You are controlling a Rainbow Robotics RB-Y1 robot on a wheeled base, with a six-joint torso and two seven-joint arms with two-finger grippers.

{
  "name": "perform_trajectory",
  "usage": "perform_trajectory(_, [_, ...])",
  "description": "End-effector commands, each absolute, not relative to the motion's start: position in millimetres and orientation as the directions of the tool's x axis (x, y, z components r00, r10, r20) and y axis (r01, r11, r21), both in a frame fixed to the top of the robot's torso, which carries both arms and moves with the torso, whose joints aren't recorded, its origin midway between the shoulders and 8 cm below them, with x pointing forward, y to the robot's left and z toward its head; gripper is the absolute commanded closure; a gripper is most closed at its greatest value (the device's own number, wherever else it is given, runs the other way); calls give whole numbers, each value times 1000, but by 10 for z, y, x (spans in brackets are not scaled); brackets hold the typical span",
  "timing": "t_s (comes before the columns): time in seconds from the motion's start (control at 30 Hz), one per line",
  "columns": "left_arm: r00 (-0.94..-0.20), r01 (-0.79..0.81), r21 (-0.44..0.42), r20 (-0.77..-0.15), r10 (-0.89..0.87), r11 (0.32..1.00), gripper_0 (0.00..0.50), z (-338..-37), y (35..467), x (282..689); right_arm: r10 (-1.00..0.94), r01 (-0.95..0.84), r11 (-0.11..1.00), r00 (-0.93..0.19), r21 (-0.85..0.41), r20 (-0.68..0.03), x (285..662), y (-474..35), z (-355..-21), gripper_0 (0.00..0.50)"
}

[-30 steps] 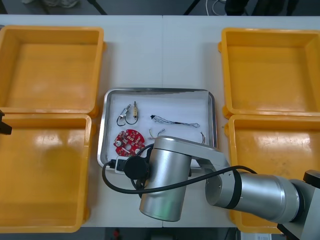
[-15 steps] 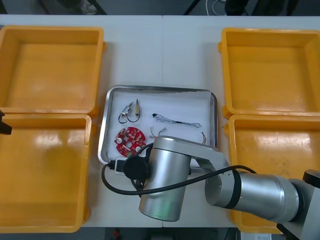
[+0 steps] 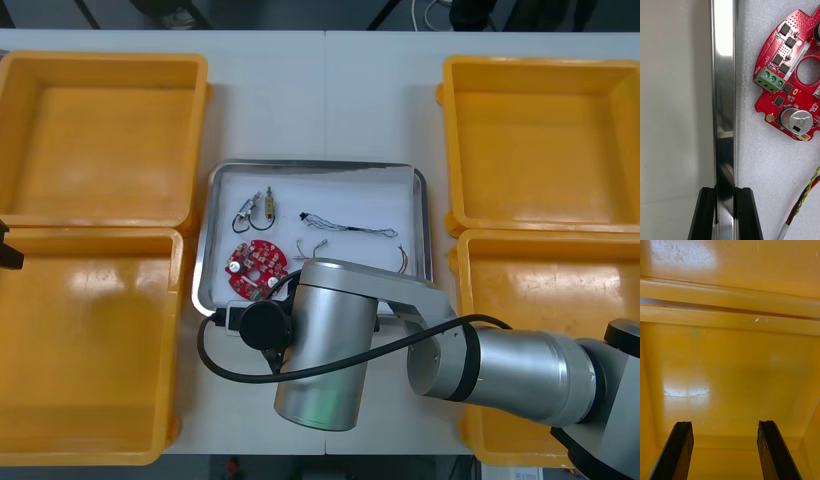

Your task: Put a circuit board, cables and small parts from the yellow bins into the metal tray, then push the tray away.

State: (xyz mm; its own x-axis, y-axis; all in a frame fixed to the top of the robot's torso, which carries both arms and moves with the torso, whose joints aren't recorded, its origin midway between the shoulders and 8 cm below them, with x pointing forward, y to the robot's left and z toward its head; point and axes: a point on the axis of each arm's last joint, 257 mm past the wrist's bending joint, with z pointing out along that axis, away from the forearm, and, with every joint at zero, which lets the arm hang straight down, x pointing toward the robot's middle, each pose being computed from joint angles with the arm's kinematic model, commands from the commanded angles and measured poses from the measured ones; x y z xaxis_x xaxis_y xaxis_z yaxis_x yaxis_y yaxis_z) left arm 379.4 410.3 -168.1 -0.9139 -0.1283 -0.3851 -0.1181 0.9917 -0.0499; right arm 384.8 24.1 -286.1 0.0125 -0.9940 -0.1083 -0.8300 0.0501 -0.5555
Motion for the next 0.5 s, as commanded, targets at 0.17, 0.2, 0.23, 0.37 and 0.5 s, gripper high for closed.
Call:
perform_trajectory(0.17, [-903,-83,-30,-420,-88,996,0,-1613,4136,3798,-996,-760,-17,72,-650,-59,4146,229,-2510,500])
perform_trajectory(0.2, [-903,-83,-30,-420,-88,996,0,-1613,4136,3798,-996,-755,-16,72,-656,-60,4170,238,-2477,500])
perform_trajectory(0.23, [-903,-83,-30,-420,-88,996,0,-1613,4136,3798,-996,-752,-15,71,-659,-58,4186,243,-2459,500])
perform_trajectory(0.37, [-903,-83,-30,-420,-88,996,0,-1613,4136,3798,-997,-730,-26,73,-683,-40,4325,267,-2347,500])
perform_trajectory(0.5, [-903,-83,-30,-420,-88,996,0,-1613,4136,3798,-997,-704,-27,73,-709,-34,4509,320,-2242,500])
